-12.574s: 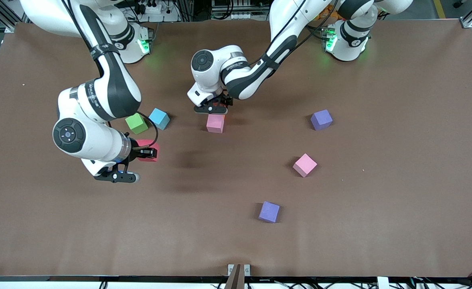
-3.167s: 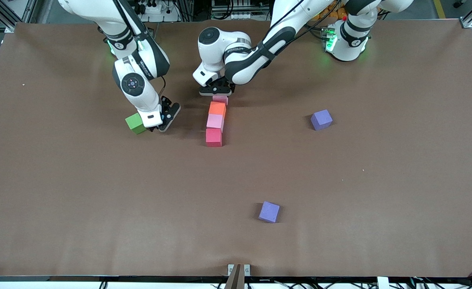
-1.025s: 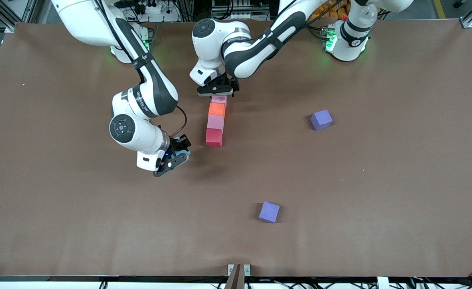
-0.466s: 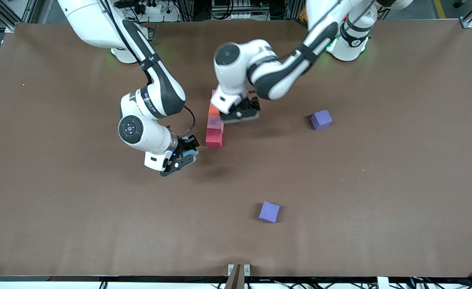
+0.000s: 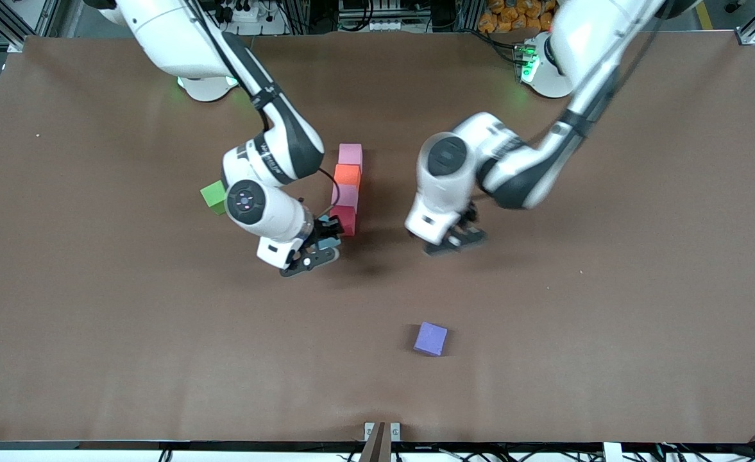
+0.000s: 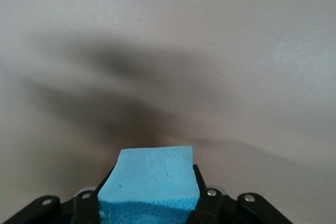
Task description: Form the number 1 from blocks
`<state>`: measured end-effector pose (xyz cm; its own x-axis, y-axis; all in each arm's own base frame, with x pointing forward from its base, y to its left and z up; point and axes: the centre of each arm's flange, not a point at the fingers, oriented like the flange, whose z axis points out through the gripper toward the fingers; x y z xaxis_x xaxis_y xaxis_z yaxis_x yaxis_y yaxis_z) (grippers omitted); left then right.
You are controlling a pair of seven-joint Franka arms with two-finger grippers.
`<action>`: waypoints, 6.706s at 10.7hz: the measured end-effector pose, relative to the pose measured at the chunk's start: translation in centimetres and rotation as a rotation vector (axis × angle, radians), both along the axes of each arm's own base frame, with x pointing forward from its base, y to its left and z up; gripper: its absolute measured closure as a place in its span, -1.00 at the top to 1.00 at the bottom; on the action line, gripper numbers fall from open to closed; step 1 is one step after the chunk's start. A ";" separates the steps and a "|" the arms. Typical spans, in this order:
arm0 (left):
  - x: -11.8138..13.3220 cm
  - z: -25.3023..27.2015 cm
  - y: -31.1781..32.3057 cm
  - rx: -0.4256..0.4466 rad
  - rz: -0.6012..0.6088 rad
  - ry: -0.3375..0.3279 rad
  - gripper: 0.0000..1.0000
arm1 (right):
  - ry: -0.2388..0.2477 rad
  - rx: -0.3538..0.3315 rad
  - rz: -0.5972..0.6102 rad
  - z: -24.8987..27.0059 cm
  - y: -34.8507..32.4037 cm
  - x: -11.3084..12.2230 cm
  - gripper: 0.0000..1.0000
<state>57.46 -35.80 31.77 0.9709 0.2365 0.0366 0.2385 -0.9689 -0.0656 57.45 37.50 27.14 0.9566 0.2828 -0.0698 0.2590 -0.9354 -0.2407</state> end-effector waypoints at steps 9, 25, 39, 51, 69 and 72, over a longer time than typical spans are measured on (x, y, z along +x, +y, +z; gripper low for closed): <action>7.1 7.1 18.8 0.066 -0.044 0.011 1.00 | -0.021 -0.069 -0.155 -0.4 1.8 1.1 0.12; -3.6 28.6 25.3 -0.023 -0.070 0.028 1.00 | -0.013 -0.148 -0.332 -3.6 4.1 0.1 0.12; -3.5 33.8 25.6 -0.065 -0.293 0.010 1.00 | -0.015 -0.212 -0.301 -6.8 3.6 -0.2 0.12; -3.7 34.0 25.5 -0.065 -0.296 0.021 1.00 | -0.011 -0.217 -0.306 -8.1 3.6 -0.3 0.12; -3.7 34.2 26.0 -0.065 -0.287 0.020 1.00 | -0.046 -0.161 -0.359 20.3 -14.2 7.7 1.00; -3.7 34.3 26.0 -0.065 -0.288 0.020 1.00 | -0.059 -0.149 -0.355 28.7 -24.6 6.3 1.00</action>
